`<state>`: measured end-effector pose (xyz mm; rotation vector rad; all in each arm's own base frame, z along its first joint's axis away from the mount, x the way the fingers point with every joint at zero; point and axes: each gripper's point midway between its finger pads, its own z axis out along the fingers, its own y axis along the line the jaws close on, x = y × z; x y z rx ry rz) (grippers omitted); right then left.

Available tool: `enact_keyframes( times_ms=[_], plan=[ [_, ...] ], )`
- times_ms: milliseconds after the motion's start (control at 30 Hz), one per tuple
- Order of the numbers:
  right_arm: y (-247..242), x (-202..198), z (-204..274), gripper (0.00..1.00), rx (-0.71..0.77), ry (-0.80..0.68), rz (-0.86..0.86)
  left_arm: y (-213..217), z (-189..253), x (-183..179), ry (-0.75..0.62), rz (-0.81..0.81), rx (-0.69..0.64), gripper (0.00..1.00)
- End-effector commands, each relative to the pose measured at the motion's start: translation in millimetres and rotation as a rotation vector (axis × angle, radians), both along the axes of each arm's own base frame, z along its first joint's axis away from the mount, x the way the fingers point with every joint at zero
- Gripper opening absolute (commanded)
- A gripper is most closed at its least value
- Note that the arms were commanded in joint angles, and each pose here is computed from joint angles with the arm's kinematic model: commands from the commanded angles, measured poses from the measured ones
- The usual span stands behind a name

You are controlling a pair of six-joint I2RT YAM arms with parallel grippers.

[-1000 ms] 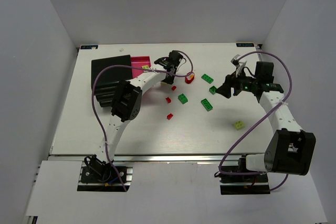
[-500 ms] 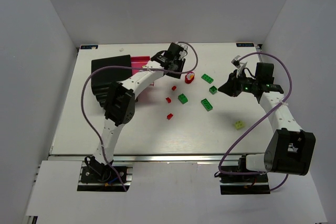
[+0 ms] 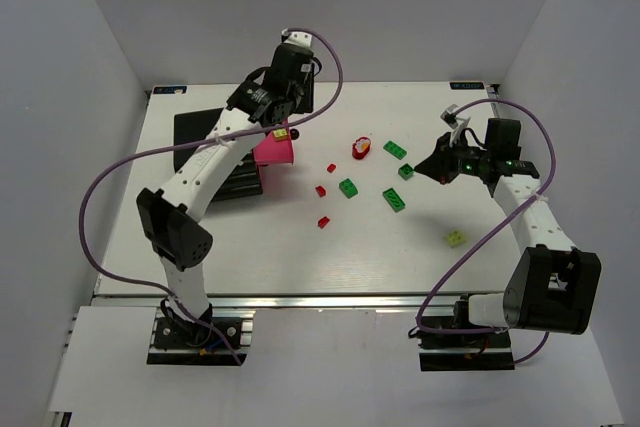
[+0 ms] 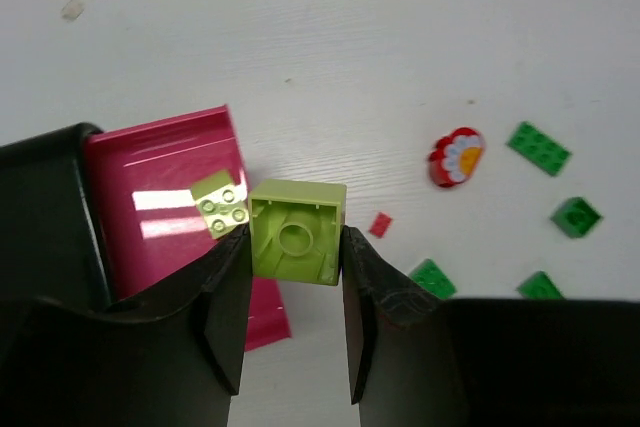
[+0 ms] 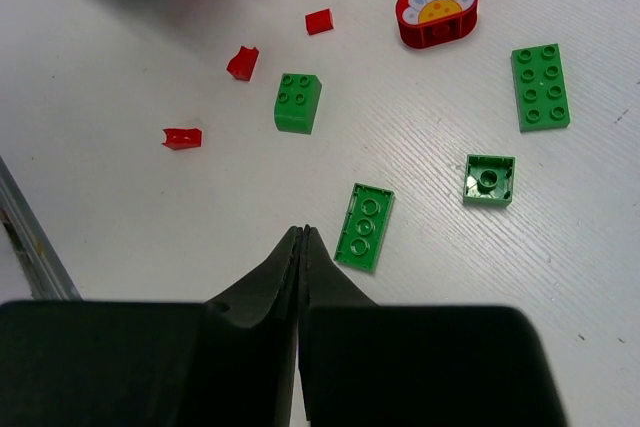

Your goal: Sort the legos into containers by color

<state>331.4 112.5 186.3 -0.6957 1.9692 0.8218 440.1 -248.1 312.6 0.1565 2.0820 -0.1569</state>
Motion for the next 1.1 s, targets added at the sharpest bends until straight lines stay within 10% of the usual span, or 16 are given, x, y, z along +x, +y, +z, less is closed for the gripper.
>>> enact_keyframes(
  times_ms=[0,500,867,1067],
  plan=[
    [5.2,0.5,3.1,0.0,0.018,-0.017,0.016,34.6,-57.0,-1.0,0.158,0.126,0.2,0.0],
    [6.4,0.4,0.7,0.06,0.017,-0.011,0.018,69.4,-90.9,0.2,0.229,0.212,0.259,0.07],
    [7.0,1.0,-4.2,0.21,0.014,0.003,0.022,80.2,-89.7,-11.1,0.233,0.209,0.263,0.64],
    [13.7,-3.8,-8.0,0.42,0.012,0.014,0.069,72.9,-47.8,-14.6,0.155,0.159,0.179,0.73]
  ],
)
